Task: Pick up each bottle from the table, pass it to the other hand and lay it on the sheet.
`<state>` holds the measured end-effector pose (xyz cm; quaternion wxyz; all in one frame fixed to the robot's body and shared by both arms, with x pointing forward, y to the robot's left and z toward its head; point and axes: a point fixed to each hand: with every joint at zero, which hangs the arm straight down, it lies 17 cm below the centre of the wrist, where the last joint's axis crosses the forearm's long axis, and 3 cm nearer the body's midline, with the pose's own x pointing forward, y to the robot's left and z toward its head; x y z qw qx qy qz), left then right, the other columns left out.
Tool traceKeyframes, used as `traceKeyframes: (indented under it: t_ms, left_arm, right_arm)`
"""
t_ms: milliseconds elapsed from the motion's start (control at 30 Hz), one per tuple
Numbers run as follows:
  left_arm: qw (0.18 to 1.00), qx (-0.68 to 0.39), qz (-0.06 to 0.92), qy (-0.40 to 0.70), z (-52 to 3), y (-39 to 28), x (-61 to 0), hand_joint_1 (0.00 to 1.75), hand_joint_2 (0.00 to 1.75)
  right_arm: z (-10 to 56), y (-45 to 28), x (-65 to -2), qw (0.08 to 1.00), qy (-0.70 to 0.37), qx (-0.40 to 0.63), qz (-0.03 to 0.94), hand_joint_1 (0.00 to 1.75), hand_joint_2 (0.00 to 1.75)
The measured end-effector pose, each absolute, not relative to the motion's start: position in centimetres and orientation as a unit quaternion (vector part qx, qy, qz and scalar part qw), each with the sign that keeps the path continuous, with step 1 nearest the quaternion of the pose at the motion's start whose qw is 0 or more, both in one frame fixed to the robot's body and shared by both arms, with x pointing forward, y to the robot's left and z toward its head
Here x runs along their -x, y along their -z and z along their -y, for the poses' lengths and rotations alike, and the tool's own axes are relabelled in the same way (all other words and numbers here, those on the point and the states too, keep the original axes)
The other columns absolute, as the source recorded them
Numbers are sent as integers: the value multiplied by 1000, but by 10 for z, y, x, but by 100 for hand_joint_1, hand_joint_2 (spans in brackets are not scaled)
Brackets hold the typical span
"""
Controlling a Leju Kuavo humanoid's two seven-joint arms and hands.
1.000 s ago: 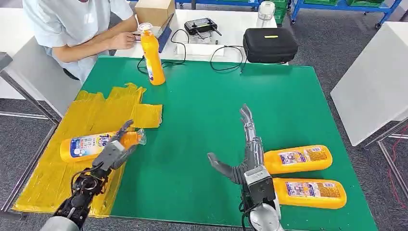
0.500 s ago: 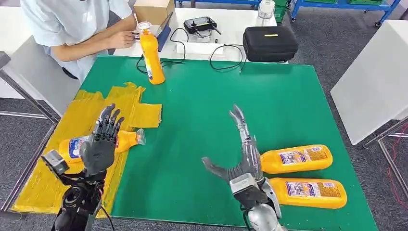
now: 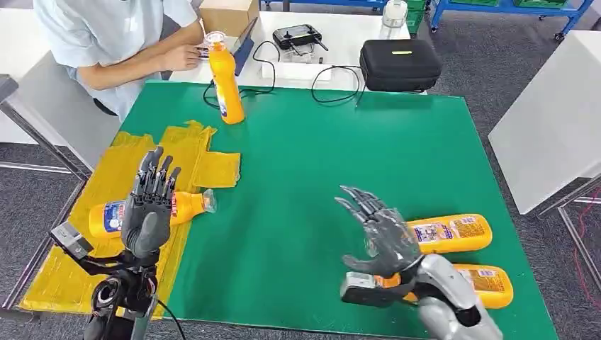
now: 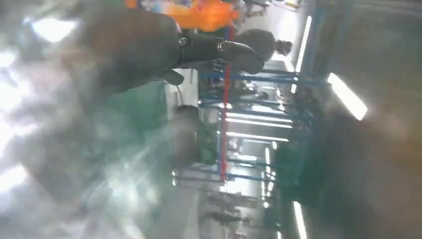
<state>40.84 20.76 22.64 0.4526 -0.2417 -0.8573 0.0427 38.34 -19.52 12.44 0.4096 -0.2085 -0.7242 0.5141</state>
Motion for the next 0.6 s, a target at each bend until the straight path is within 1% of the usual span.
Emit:
traceKeyframes:
  t_ms: [100, 267, 467, 600]
  left_arm:
    - [466, 221, 856, -37, -202, -220, -410, 0, 175]
    - [467, 221, 856, -22, -184, -221, -406, 0, 175]
    - [472, 223, 853, -11, -170, -220, -405, 0, 175]
    - [474, 225, 851, -9, -166, -219, -405, 0, 175]
  right_arm:
    - [264, -109, -388, 436, -549, 234, 674, 0, 175]
    - [341, -109, -392, 464, -563, 270, 628, 0, 175]
    - [390, -114, -392, 475, -573, 307, 593, 0, 175]
    - [404, -116, -394, 478, -573, 323, 582, 0, 175]
